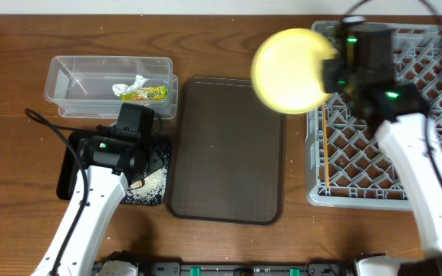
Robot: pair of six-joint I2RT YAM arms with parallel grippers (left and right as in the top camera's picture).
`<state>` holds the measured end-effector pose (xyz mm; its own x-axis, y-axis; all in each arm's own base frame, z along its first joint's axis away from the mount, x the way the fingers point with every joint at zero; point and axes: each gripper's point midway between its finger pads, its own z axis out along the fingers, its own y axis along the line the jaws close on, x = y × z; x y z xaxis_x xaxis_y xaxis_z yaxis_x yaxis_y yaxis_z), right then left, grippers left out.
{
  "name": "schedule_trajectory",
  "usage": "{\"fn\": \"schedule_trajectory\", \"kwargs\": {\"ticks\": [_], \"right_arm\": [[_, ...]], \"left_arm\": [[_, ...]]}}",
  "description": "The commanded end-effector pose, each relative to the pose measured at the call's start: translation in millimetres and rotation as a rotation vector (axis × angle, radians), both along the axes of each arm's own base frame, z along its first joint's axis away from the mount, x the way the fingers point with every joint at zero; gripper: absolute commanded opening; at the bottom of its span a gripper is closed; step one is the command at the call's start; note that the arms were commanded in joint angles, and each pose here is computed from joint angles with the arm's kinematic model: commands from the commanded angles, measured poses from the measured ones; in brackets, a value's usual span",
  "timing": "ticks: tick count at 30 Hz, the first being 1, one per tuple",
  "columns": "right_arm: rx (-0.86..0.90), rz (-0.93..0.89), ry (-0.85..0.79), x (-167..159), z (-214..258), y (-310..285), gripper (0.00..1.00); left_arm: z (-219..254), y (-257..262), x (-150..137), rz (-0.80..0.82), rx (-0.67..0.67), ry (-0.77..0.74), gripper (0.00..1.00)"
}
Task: Sort waste into correct bins and load items into the dishwasher rack
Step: 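Lift yellow plate and carry it over the rack with right gripper, then lower yellow plate upright into rack slot and open right gripper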
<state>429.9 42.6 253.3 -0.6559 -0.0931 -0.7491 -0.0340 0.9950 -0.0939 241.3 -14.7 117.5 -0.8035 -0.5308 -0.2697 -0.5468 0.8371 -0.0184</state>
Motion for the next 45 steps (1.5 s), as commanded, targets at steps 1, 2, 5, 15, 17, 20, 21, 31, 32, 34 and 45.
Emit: {"fn": "schedule_trajectory", "kwargs": {"ticks": [1,2,5,15,17,20,21,31,32,34,45], "right_arm": [[-0.187,-0.178,-0.005,-14,15,-62,0.01],[-0.223,-0.224,0.007,-19,16,-76,0.01],[-0.351,-0.373,0.049,-37,19,-114,0.01],[-0.51,-0.428,0.235,-76,2,-137,0.01],[-0.515,-0.424,0.251,-77,-1,-137,0.01],[-0.511,-0.429,0.258,-76,-5,-137,0.01],[-0.512,-0.428,0.262,-75,-6,-137,0.01],[-0.603,-0.329,0.357,-63,-28,-136,0.01],[-0.603,-0.327,0.351,-60,-29,-136,0.01],[-0.594,-0.305,0.342,-56,-30,-132,0.01],[-0.373,-0.102,0.266,-29,-44,-78,0.26]], "left_arm": [[-3,5,-2,0.011,0.022,0.013,0.79],[-3,5,-2,0.011,0.022,0.013,0.78],[-3,5,-2,0.011,0.022,0.013,0.78],[-3,5,-2,0.011,0.022,0.013,0.78],[-3,5,-2,0.011,0.022,0.013,0.79],[-3,5,-2,0.011,0.022,0.013,0.78],[-3,5,-2,0.011,0.022,0.013,0.79],[-3,5,-2,0.011,0.022,0.013,0.79],[-3,5,-2,0.012,0.022,0.013,0.79],[-3,5,-2,0.011,0.022,0.013,0.78],[-3,5,-2,0.011,0.021,0.013,0.78]]}}
